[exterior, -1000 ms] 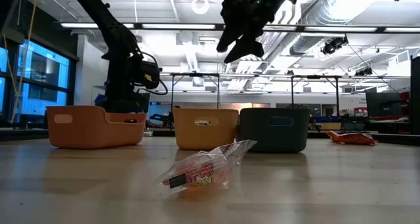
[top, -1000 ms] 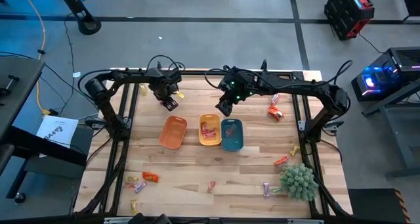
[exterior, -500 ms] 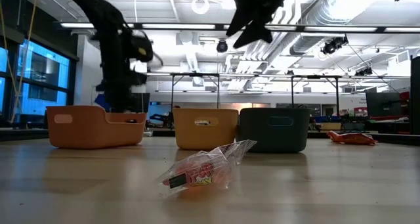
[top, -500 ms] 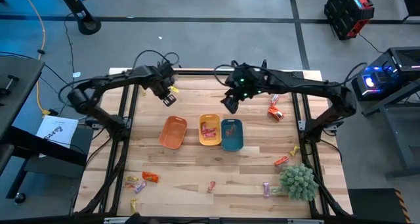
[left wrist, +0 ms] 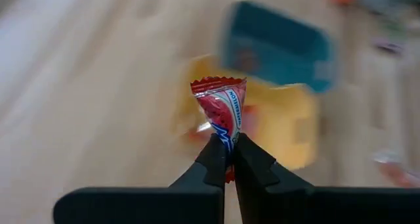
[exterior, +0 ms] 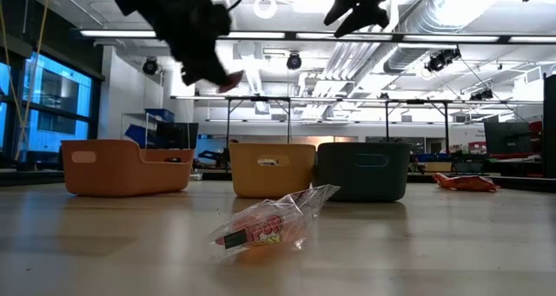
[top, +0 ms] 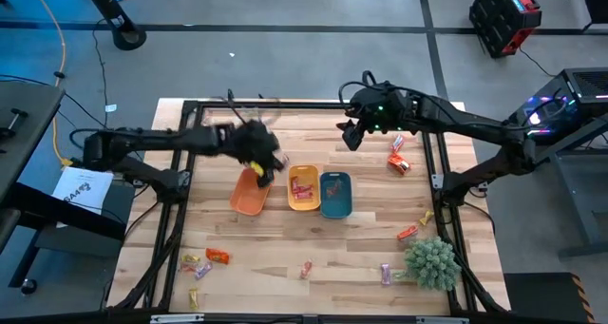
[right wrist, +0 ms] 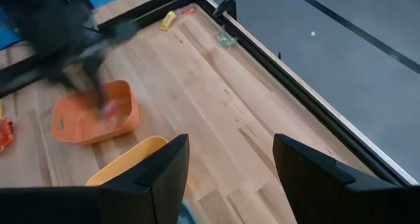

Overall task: Sort candy
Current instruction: Put the red candy into the yellow bin, then put the yellow candy into the yellow bin

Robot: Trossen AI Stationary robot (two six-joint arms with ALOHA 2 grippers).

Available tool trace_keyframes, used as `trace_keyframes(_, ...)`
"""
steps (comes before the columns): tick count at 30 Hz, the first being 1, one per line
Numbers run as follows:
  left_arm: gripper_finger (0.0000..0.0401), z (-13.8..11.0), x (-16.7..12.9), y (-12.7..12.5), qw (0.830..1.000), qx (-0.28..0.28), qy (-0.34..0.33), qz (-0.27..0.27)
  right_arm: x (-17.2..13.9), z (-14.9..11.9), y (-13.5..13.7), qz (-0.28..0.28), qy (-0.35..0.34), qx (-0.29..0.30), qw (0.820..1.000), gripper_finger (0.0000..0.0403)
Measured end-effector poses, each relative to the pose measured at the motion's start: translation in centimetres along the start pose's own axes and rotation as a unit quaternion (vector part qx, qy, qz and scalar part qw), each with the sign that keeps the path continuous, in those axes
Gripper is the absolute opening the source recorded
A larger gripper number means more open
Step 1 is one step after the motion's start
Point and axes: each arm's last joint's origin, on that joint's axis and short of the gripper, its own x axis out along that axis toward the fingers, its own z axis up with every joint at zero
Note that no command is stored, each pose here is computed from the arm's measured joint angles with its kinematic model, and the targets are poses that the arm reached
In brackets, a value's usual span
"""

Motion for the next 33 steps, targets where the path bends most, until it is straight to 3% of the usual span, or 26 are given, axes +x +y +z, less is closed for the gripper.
trace_keyframes(3, 0.0017, 0.3, 1.9, -2.9, 0.998, 0.042, -0.031, -0.04, 0.1, 0.0, -0.3, -0.005, 0.003, 0.002, 1.0, 0.0215)
trace_keyframes(5, 0.0033, 0.3, 3.0, -3.9, 0.997, 0.048, -0.043, -0.038, 0.1, 0.0, -0.3, -0.005, 0.003, 0.003, 1.0, 0.0215)
trace_keyframes(11, 0.01, 0.2, 5.4, -3.1, 1.0, 0.007, 0.0, 0.004, 0.1, -0.2, -0.3, 0.001, 0.014, -0.002, 1.0, 0.0215)
trace_keyframes(17, 0.0163, 2.5, 4.4, -2.7, 1.0, 0.008, -0.016, 0.003, 0.0, -0.5, -0.4, -0.001, 0.032, -0.005, 0.999, 0.0215)
trace_keyframes(20, 0.018, 3.5, 2.1, -1.3, 0.995, 0.029, 0.001, 0.095, 0.0, -0.7, -0.4, -0.003, 0.04, -0.007, 0.999, 0.0215)
trace_keyframes(23, 0.0188, 3.6, -1.2, 2.5, 0.966, -0.018, 0.018, 0.257, 0.0, -0.8, -0.4, -0.005, 0.045, -0.007, 0.999, 0.0215)
trace_keyframes(25, 0.019, 3.0, -3.3, 5.6, 0.944, -0.081, 0.033, 0.317, 0.0, -0.8, -0.4, -0.005, 0.045, -0.009, 0.999, 0.0215)
trace_keyframes(30, 0.019, -1.0, -6.2, 12.9, 0.878, -0.297, 0.039, 0.373, 0.0, -0.8, -0.4, -0.005, 0.045, -0.013, 0.999, 0.0215)
trace_keyframes(33, 0.019, -3.7, -6.3, 15.5, 0.836, -0.38, 0.04, 0.395, 0.0, -0.8, -0.4, -0.005, 0.045, -0.013, 0.999, 0.0215)
